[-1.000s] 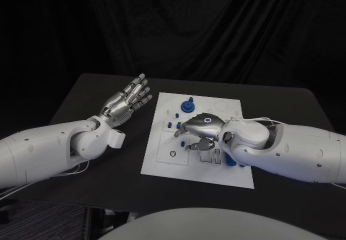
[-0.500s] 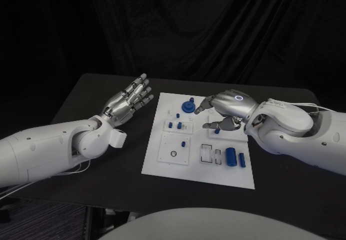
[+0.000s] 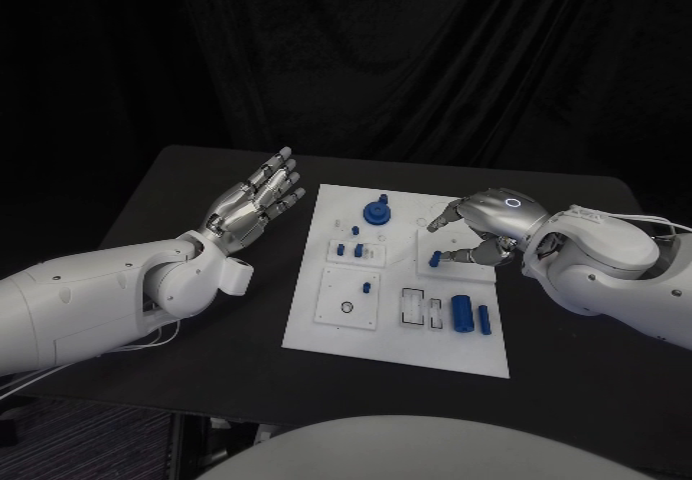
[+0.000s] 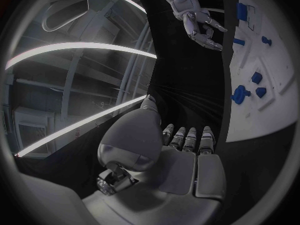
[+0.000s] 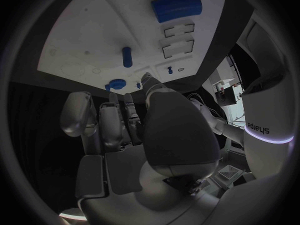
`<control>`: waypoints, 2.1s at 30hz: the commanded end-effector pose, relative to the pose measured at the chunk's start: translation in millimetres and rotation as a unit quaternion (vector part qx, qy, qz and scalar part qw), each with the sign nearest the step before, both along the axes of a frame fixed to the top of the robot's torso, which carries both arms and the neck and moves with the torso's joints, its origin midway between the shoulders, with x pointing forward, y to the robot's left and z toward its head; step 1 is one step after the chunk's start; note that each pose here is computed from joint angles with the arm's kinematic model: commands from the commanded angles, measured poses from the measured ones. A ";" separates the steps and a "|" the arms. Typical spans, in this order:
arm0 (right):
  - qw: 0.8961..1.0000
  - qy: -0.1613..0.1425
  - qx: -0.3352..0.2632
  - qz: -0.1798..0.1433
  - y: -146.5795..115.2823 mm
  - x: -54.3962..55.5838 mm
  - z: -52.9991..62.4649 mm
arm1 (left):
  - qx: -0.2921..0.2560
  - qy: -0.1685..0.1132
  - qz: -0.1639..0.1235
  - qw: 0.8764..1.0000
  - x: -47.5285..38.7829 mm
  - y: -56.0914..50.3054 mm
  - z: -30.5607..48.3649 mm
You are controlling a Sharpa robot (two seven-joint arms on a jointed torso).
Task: Assemble the parts on the task board
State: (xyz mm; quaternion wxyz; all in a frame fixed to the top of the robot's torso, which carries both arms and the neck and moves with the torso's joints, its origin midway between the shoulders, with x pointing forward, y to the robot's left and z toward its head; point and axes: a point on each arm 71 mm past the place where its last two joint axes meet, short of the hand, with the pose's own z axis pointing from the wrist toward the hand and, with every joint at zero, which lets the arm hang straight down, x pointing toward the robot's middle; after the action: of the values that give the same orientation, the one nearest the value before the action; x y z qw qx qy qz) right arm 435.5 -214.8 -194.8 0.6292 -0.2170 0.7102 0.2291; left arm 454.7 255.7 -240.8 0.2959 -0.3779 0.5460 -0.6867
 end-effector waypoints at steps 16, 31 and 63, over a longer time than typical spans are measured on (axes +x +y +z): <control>0.999 0.025 -0.018 -0.016 -2.9 3.7 -20.2 | -0.022 -0.030 0.004 0.999 -1.1 -0.3 4.6; 0.998 0.053 -0.013 -0.015 4.7 12.0 -34.0 | 0.066 -0.111 0.019 0.991 -2.1 1.4 7.4; 0.997 0.076 0.010 -0.012 11.8 13.6 -40.6 | 0.119 -0.157 0.008 0.980 -5.2 2.5 2.2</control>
State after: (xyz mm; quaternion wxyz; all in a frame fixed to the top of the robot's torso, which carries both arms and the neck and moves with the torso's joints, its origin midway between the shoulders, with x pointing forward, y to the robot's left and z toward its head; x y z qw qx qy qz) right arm 450.0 -203.4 -235.1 0.5814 -0.1977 0.7544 0.2316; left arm 452.9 259.9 -247.5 0.4090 -0.2652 0.6110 -0.6237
